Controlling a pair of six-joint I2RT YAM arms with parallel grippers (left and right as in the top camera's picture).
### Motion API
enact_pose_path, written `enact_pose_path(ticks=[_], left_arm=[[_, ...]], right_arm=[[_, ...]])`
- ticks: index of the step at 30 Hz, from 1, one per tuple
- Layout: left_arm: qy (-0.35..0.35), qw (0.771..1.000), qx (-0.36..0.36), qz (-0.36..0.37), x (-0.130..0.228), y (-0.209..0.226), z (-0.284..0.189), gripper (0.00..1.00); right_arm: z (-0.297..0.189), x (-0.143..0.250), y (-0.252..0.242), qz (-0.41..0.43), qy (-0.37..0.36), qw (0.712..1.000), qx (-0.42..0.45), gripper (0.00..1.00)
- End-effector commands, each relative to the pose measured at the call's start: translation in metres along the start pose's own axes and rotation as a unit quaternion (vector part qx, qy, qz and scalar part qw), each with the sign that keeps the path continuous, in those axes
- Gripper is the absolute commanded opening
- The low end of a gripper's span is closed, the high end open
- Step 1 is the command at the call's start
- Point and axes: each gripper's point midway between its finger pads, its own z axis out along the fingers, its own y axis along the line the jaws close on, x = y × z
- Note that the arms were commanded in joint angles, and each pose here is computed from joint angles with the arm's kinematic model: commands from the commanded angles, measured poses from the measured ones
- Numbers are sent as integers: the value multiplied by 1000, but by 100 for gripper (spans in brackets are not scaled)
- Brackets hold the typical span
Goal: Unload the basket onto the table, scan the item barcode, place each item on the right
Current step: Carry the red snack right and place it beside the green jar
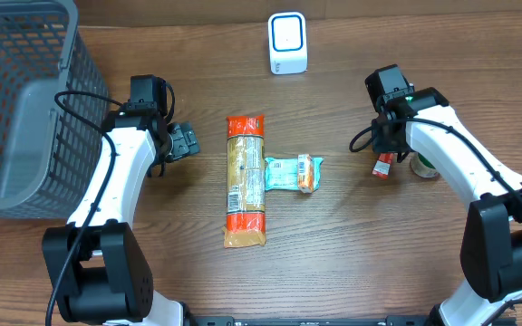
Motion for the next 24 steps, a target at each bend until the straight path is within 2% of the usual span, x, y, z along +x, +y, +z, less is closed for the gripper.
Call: enact_pose_path(ticks=[1, 5, 9, 10, 13, 16, 24], left_arm=[[-15, 1000, 6, 5, -6, -1, -9, 100], [-15, 1000, 6, 5, -6, -1, -9, 100], [-15, 1000, 6, 5, -6, -1, -9, 100], [-15, 1000, 6, 5, -6, -1, -9, 100], [-15, 1000, 6, 5, -6, -1, -9, 100], [-15, 1000, 6, 5, -6, -1, -9, 100], [-15, 1000, 6, 5, -6, -1, -9, 100]], right_arm=[[5, 3, -1, 3, 5, 1000, 1, 33], [5, 2, 1, 4, 3, 1000, -4, 34], [0, 10, 39, 1, 25, 994, -105, 34], [-2, 12, 47, 1, 31, 991, -129, 25], [-2, 13, 47, 29, 36, 991, -129, 4], [0, 8, 47, 55, 31, 989, -130, 4], [7, 3, 51, 58, 18, 989, -135, 4]])
